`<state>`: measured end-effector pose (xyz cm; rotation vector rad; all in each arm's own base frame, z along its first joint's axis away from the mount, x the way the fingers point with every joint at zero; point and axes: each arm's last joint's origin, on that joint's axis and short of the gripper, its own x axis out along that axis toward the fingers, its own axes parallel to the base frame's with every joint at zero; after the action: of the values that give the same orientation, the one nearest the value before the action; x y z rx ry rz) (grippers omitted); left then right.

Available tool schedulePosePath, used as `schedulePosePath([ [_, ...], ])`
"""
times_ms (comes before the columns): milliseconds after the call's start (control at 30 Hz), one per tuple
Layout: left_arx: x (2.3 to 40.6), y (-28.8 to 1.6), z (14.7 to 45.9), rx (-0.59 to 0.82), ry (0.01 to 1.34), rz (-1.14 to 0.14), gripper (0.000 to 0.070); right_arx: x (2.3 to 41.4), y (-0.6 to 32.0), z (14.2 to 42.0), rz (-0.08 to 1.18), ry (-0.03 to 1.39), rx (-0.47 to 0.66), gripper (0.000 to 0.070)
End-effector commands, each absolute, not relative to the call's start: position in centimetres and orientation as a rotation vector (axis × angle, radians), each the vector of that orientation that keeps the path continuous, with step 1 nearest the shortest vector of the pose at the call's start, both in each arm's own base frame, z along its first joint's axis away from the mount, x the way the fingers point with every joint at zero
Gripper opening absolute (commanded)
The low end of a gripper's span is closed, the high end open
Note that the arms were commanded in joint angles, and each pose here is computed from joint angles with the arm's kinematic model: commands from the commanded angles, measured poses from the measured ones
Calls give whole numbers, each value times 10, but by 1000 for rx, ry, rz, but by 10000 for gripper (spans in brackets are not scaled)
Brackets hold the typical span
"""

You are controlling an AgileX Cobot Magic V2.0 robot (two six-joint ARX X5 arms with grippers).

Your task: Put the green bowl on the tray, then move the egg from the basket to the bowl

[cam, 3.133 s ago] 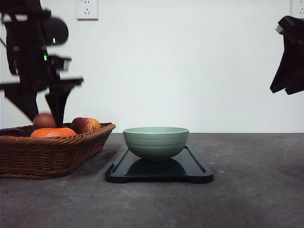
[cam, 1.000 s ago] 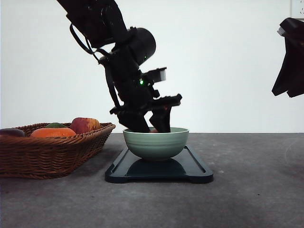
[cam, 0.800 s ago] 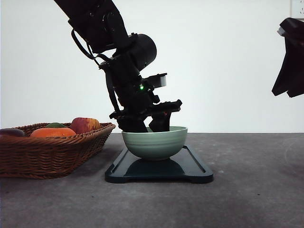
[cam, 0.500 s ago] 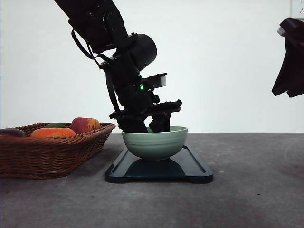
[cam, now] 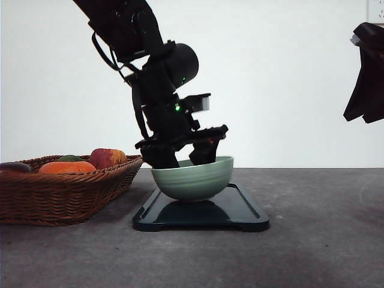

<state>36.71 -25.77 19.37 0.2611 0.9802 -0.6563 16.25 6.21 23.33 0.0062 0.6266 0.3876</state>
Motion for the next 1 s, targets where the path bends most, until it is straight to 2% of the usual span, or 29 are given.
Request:
schedulePosePath([
  [0,371,-265,203,271,961,-669,431,163,63,234,388,629,14,201],
  [300,371,-265,257,261,1002,-654,427,162,63,232,386,654,11,201],
  [567,353,-248,295,204,971,-630,427,161,62,230,383,682,6,201],
  [700,337,-237,296,179,919,-632,427,161,62,230,383,681,6,201],
  [967,289,-202,277,130,827,-632,427,161,62,230,383,681,6,201],
])
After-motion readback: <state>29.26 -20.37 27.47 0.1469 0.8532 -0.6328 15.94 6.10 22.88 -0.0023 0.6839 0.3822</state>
